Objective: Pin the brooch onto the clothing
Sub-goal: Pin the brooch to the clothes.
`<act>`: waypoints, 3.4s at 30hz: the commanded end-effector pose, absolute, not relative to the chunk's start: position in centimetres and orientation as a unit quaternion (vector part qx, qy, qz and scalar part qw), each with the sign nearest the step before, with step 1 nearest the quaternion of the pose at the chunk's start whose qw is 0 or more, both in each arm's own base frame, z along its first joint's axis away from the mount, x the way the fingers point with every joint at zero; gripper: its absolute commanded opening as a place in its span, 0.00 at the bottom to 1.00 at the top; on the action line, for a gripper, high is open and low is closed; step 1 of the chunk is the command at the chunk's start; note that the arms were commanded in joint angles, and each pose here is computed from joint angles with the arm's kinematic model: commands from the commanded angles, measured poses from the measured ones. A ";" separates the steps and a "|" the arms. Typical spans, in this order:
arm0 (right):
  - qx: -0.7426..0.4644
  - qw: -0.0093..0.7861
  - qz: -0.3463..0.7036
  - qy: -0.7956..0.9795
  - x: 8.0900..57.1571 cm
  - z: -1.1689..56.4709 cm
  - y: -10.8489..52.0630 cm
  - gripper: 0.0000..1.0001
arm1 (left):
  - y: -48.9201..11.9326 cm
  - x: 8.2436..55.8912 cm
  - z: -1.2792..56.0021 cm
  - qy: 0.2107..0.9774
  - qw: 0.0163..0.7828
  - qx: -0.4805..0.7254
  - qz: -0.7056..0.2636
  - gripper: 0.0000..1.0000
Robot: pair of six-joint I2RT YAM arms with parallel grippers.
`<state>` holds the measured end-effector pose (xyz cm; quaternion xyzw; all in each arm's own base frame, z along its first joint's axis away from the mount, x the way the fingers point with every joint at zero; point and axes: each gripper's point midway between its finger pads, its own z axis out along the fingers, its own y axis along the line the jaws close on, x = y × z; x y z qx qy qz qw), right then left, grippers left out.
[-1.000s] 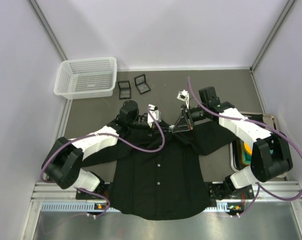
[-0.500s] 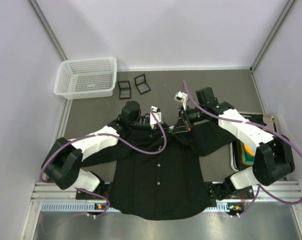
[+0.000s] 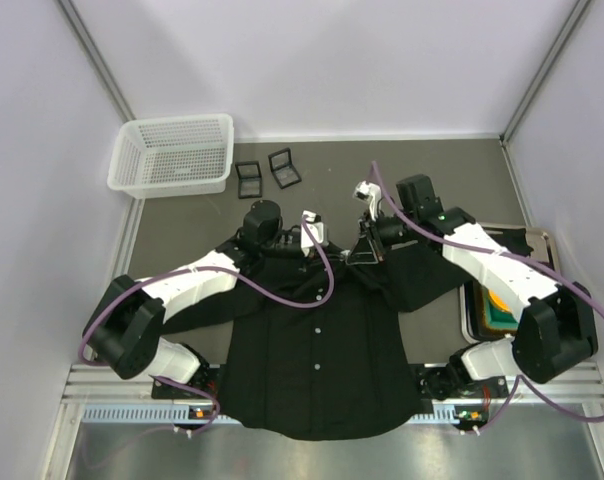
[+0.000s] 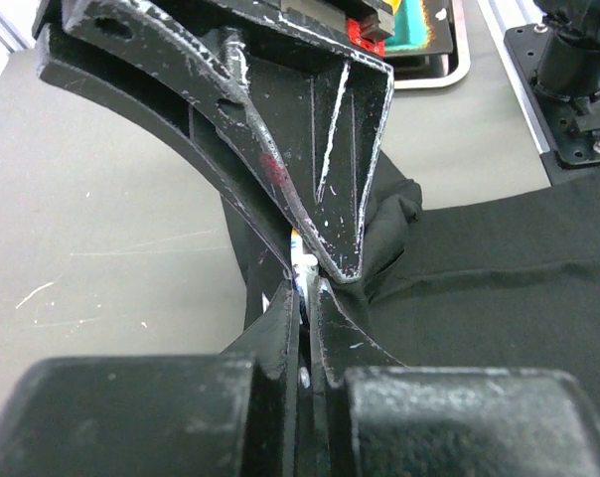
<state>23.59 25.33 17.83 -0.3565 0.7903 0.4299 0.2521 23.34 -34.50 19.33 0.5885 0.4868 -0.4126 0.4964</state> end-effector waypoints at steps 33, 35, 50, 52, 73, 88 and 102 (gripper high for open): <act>-0.473 0.490 0.445 0.581 22.8 24.8 25.9 0.00 | -34.8 15.4 23.6 0.404 0.424 0.591 -0.555 0.21; -0.477 0.492 0.444 0.577 22.7 24.8 25.8 0.00 | -34.2 15.9 24.0 0.413 0.433 0.585 -0.548 0.29; -0.542 0.484 0.437 0.530 21.4 24.8 25.8 0.00 | -30.6 22.8 28.3 0.573 0.542 0.455 -0.414 0.49; -0.551 0.487 0.435 0.521 21.3 24.9 25.9 0.00 | -30.6 19.9 28.4 0.515 0.519 0.524 -0.437 0.48; -0.575 0.473 0.444 0.498 19.1 24.5 26.1 0.00 | -34.1 20.5 25.6 0.465 0.506 0.543 -0.483 0.33; -0.490 0.368 0.503 0.609 19.5 19.1 26.4 0.00 | -35.0 19.2 20.2 0.546 0.398 0.448 -0.586 0.00; -0.398 0.300 0.542 0.676 19.0 17.3 26.5 0.24 | -34.8 18.5 17.8 0.595 0.334 0.377 -0.626 0.00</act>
